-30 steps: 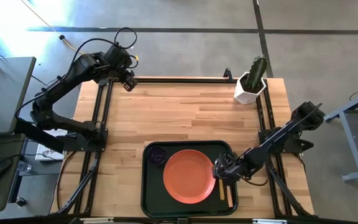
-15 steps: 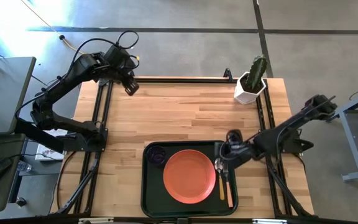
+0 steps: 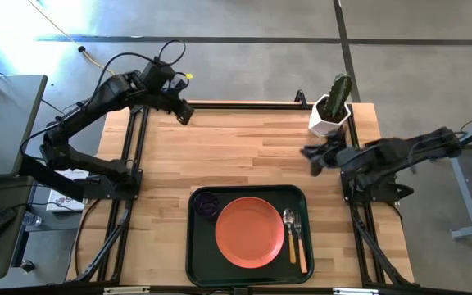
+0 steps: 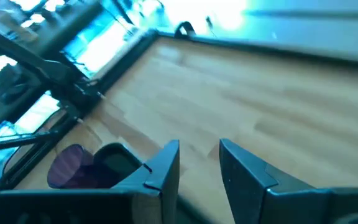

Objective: Pick and place plate/cup/fork/spoon on tray
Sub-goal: Return to Home Position

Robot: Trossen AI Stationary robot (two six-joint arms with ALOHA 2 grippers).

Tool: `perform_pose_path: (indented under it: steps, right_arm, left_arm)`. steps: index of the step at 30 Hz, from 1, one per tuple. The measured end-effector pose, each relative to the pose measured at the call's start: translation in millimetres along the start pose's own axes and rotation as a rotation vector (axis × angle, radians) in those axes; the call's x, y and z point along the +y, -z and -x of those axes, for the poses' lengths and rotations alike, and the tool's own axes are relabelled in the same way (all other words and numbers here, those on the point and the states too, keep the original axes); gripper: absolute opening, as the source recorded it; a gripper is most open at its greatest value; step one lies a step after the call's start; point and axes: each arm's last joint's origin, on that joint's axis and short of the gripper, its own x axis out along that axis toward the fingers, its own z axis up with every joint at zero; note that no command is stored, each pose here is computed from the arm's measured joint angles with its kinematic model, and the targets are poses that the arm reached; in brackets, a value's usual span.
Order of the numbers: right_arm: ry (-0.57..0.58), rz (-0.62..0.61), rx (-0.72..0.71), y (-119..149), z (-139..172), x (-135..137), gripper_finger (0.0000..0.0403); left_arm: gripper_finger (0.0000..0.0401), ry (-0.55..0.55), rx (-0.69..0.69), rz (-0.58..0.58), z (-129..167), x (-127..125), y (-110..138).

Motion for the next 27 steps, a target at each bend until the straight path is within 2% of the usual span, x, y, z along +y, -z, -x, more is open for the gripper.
perform_pose_path:
  steps: [5, 9, 13, 20, 23, 27]
  right_arm:
    - [-0.133, 0.108, -0.050, -23.3, 30.4, -24.2, 0.0103]
    - [-0.251, 0.149, -0.092, -32.6, 53.5, -40.6, 0.0103]
    - [-0.317, 0.200, -0.164, -37.9, 71.3, -53.9, 0.0103]
    - [-0.371, 0.254, -0.269, -43.8, 87.6, -64.3, 0.0103]
    - [-0.368, 0.287, -0.277, -44.0, 87.8, -64.3, 0.0103]
    - [-0.357, 0.343, -0.281, -43.8, 86.2, -62.8, 0.0103]
  left_arm:
    - [0.0072, 0.102, -0.056, 0.030, -16.3, -27.0, 4.2]
    - [0.0072, 0.189, -0.092, 0.051, -32.5, -49.8, 13.6]
    - [0.0072, 0.290, -0.154, 0.023, -47.6, -72.8, 24.3]
    - [0.0072, 0.424, -0.272, -0.014, -70.5, -104.1, 54.7]
    - [0.0072, 0.446, -0.270, -0.012, -73.2, -109.5, 72.0]
    - [0.0071, 0.420, -0.274, -0.006, -71.7, -107.7, 98.6]
